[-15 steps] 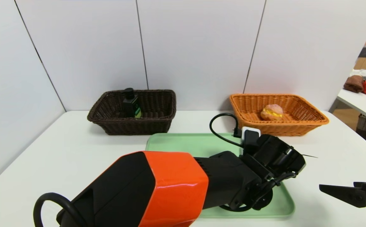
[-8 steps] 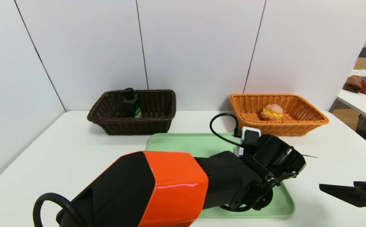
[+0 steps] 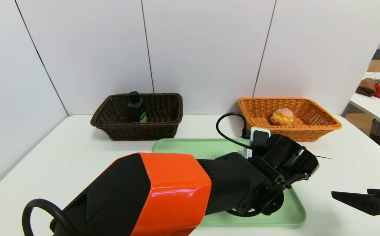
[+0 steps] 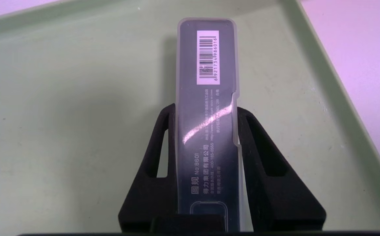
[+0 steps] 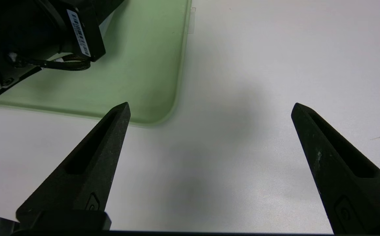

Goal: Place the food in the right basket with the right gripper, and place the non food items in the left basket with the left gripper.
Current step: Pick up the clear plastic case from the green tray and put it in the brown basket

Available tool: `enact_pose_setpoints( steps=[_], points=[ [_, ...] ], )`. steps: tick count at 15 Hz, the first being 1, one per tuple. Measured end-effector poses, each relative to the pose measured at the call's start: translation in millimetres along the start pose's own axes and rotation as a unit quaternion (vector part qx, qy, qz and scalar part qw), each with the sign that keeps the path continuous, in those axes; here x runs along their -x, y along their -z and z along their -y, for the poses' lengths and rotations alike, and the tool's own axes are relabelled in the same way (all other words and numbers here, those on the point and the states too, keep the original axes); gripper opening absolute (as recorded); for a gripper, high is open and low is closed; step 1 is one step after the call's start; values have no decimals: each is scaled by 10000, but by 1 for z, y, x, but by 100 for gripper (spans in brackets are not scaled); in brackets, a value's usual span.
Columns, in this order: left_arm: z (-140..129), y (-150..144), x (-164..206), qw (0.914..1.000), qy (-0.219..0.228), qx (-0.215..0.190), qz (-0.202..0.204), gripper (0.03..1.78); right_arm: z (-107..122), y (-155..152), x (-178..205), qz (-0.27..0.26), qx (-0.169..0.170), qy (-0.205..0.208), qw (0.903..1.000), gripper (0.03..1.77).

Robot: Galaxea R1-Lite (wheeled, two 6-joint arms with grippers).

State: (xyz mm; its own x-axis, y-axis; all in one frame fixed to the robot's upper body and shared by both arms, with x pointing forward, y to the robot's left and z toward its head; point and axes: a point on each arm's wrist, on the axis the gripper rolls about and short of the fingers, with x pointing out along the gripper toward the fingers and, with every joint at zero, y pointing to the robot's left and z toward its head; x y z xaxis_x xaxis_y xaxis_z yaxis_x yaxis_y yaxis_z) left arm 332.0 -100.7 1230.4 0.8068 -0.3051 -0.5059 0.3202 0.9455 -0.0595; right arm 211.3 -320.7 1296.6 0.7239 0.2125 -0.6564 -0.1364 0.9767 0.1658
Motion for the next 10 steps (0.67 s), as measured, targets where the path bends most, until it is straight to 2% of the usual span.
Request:
enact_pose_setpoints(
  steps=[5, 10],
  points=[
    [-30, -32, 13, 9996, -230, 165, 26, 57, 0, -1, 2, 67, 9, -9, 10000, 170],
    [-91, -84, 37, 9962, -698, 508, 144, 57, -1, -5, 4, 278, 35, -49, 9996, 170]
  ],
)
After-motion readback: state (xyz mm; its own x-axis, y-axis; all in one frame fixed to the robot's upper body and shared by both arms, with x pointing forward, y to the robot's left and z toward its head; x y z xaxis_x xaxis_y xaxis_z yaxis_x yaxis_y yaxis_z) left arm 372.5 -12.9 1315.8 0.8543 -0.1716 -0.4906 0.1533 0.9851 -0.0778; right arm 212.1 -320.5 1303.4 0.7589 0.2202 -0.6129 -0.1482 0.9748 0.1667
